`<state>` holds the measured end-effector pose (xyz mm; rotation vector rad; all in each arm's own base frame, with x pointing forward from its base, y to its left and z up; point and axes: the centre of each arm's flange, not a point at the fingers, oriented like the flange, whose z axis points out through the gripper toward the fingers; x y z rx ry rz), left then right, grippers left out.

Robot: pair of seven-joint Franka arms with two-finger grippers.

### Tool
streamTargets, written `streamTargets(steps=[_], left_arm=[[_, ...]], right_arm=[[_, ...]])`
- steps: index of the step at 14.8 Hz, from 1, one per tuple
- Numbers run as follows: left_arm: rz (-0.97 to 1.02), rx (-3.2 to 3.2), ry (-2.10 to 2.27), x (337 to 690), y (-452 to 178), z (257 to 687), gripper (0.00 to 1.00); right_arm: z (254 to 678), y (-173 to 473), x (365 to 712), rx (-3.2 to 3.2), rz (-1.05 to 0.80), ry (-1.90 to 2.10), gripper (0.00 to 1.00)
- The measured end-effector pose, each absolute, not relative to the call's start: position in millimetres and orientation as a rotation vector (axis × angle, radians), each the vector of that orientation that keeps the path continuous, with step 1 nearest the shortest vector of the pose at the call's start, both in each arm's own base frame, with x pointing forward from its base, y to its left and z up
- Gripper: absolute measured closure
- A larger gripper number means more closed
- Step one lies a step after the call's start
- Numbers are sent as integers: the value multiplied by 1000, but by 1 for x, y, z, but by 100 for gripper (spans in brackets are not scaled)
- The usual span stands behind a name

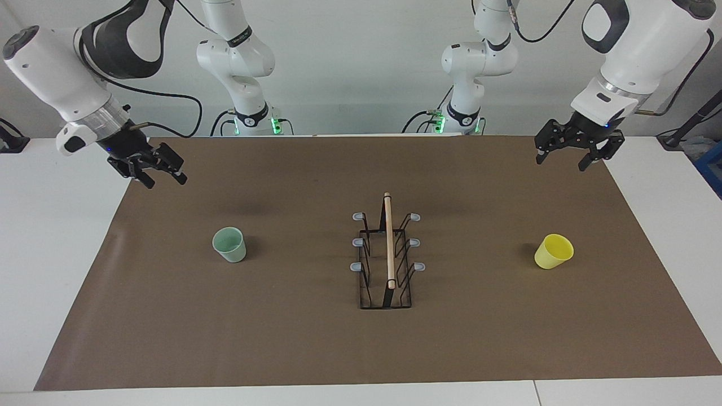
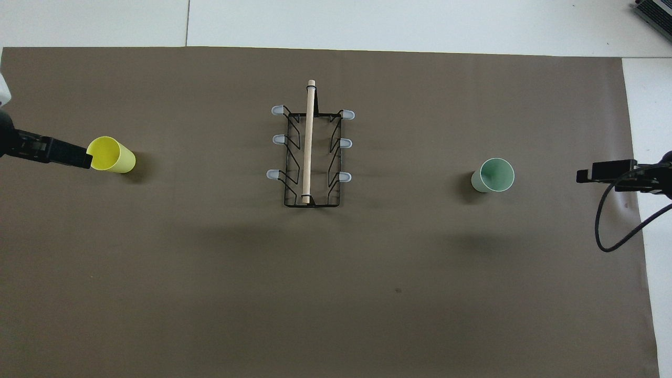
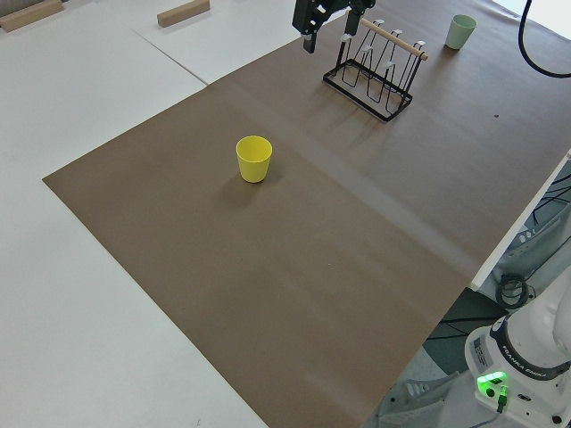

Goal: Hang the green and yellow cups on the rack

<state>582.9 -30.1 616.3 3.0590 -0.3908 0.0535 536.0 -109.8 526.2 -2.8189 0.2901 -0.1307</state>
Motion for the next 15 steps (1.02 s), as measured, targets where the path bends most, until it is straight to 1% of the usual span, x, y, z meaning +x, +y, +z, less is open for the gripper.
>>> streamTargets(steps=[2, 4, 8, 12, 15], left_arm=[[46, 3064, -382, 602, -28, 607, 0], [27, 3078, -338, 626, -12, 593, 0], [-17, 3113, -268, 671, 11, 556, 0], [-48, 3053, 38, 700, 49, 510, 0], [14, 3040, 221, 713, 70, 492, 0]], right_arm=[[526, -114, 536, -2775, -126, 424, 0], [526, -114, 536, -2728, -113, 531, 0], [523, -120, 534, -2629, -87, 691, 0], [523, -116, 536, -2628, -101, 681, 0], [527, -102, 541, -2718, -135, 536, 0]])
